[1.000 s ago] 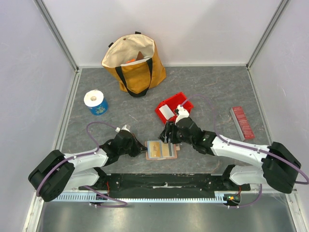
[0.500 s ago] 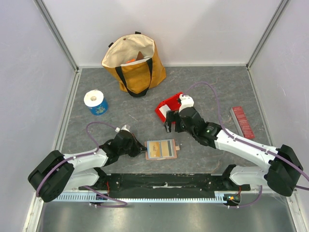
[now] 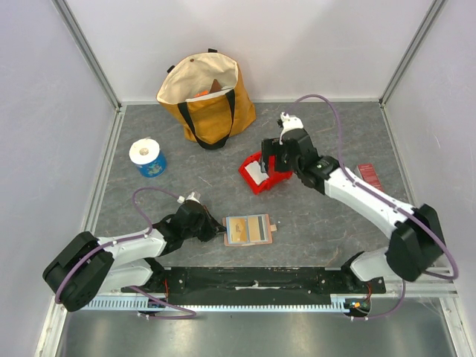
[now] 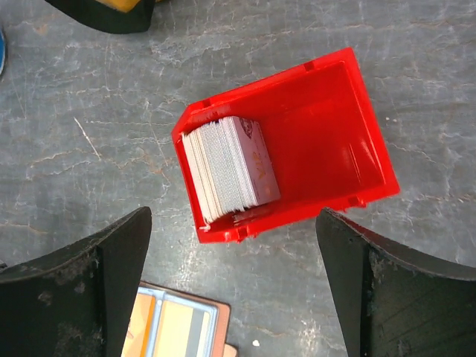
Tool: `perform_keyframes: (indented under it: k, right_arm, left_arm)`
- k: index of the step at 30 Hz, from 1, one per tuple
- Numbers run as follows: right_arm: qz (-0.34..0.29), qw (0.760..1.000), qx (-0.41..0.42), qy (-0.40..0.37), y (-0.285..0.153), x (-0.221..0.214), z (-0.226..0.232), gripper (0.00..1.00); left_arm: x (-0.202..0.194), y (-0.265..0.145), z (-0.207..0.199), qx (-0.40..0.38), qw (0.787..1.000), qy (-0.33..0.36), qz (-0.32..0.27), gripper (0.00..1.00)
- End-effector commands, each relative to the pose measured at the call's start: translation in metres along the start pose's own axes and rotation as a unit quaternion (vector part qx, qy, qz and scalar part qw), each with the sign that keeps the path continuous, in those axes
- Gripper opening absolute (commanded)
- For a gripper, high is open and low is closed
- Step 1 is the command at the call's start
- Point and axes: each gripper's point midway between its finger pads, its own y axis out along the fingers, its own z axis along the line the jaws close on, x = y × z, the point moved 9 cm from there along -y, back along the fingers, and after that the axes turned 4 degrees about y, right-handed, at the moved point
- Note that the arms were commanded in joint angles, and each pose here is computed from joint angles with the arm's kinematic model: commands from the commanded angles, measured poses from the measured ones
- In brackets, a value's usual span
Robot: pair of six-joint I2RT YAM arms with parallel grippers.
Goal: Put the credit cards into the card holder
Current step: Insert the credit card into the card holder, then pick up the credit card from the storage box.
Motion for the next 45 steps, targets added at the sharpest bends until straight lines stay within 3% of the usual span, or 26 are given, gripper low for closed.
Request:
perform_keyframes:
  k: [1, 8, 28, 32, 45]
  right_arm:
    - [0.062, 0.996, 0.058, 0.0, 0.022, 0.003, 0.007, 0.98]
    - [0.11, 0.988, 0.107, 0.014, 0.055, 0.003, 0.007, 0.98]
    - [0.151, 0.983, 0.099, 0.024, 0.112, -0.008, -0.019, 0.93]
    - [0.155, 0.982, 0.104, 0.031, 0.119, -0.011, -0.022, 0.88]
    - [0.185, 0.968, 0.165, 0.04, 0.13, -0.021, -0.018, 0.88]
  left_arm:
    - [0.007, 0.001, -0.005, 0.0, 1.0, 0.02, -0.015, 0.02]
    - [0.008, 0.001, -0.006, 0.0, 1.0, 0.018, -0.014, 0.02]
    - [0.011, 0.003, -0.009, 0.006, 1.0, 0.021, -0.011, 0.02]
    - [0.011, 0.003, -0.008, 0.007, 1.0, 0.019, -0.014, 0.02]
    - [0.012, 0.004, -0.006, 0.011, 1.0, 0.017, -0.014, 0.02]
